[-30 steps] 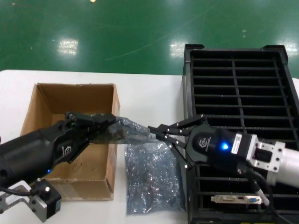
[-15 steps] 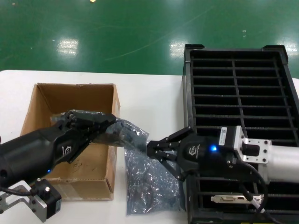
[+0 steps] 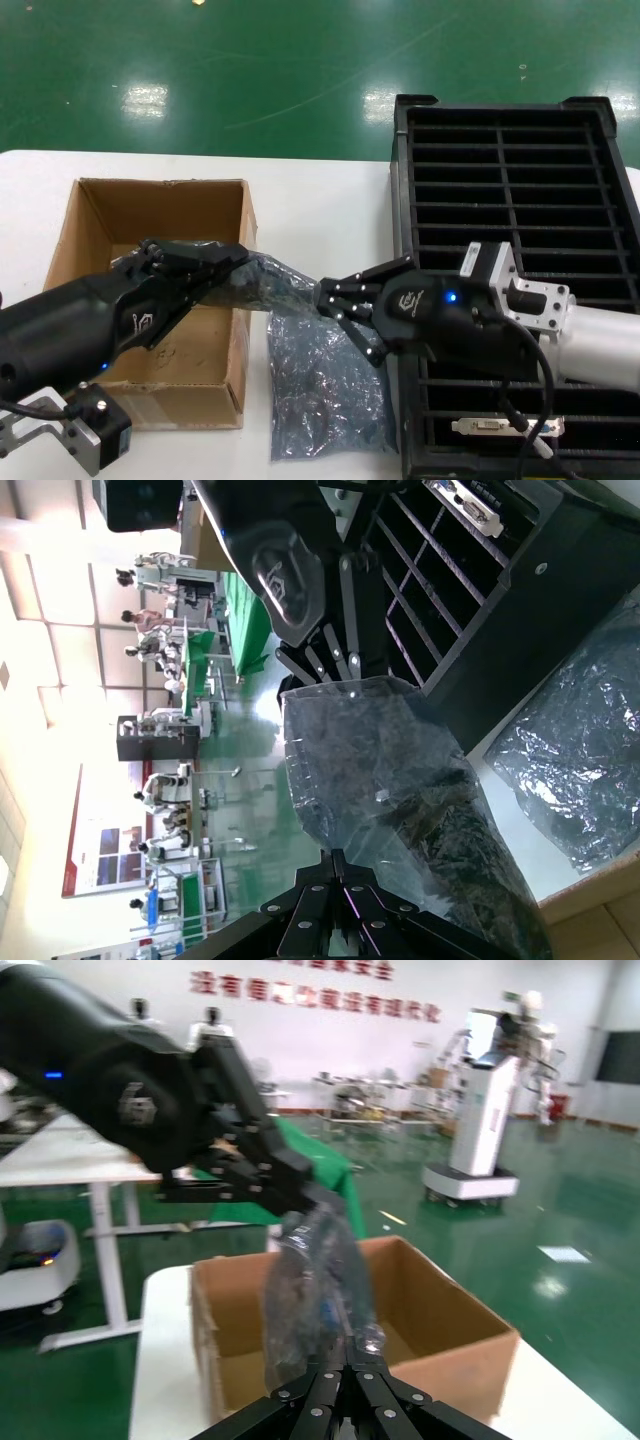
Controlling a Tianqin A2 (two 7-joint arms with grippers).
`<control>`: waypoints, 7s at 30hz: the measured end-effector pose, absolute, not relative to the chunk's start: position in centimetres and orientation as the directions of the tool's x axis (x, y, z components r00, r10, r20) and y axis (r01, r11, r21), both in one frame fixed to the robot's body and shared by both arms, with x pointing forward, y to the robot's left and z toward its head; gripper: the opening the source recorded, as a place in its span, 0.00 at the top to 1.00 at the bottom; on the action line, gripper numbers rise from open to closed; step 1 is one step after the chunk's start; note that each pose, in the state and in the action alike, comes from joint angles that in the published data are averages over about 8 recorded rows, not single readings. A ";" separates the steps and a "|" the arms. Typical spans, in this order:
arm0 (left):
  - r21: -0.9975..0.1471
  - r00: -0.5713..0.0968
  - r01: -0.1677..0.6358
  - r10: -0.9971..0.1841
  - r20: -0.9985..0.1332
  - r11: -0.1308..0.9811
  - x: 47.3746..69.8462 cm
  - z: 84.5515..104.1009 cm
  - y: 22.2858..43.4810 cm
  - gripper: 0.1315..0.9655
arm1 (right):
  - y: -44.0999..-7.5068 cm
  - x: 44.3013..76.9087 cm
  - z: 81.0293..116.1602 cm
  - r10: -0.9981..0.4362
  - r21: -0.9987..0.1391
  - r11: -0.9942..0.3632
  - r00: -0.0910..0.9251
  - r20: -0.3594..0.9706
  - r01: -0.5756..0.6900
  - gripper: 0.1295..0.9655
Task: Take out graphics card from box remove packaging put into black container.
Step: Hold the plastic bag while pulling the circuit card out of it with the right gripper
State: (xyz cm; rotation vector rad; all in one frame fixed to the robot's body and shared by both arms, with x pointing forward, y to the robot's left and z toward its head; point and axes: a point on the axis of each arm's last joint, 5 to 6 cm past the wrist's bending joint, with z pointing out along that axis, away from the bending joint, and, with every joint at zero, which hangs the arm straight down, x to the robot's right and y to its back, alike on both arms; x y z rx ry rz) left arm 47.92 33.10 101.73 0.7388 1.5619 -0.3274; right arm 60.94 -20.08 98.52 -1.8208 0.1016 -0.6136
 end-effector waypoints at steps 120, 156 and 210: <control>0.217 0.023 0.626 0.260 -0.965 0.749 47.9 101.7 33.1 0.99 | -18.0 56.8 98.6 -0.516 -0.931 -0.339 0.801 0.304 0.134 1.00; 0.217 0.023 0.626 0.260 -0.965 0.749 47.9 101.7 33.1 0.99 | -16.6 57.2 98.2 -0.466 -0.939 -0.318 0.841 0.275 0.131 0.82; 0.217 0.023 0.626 0.260 -0.965 0.749 47.9 101.7 33.1 0.99 | -24.9 49.4 99.3 -0.526 -0.909 -0.338 0.752 0.398 0.244 0.93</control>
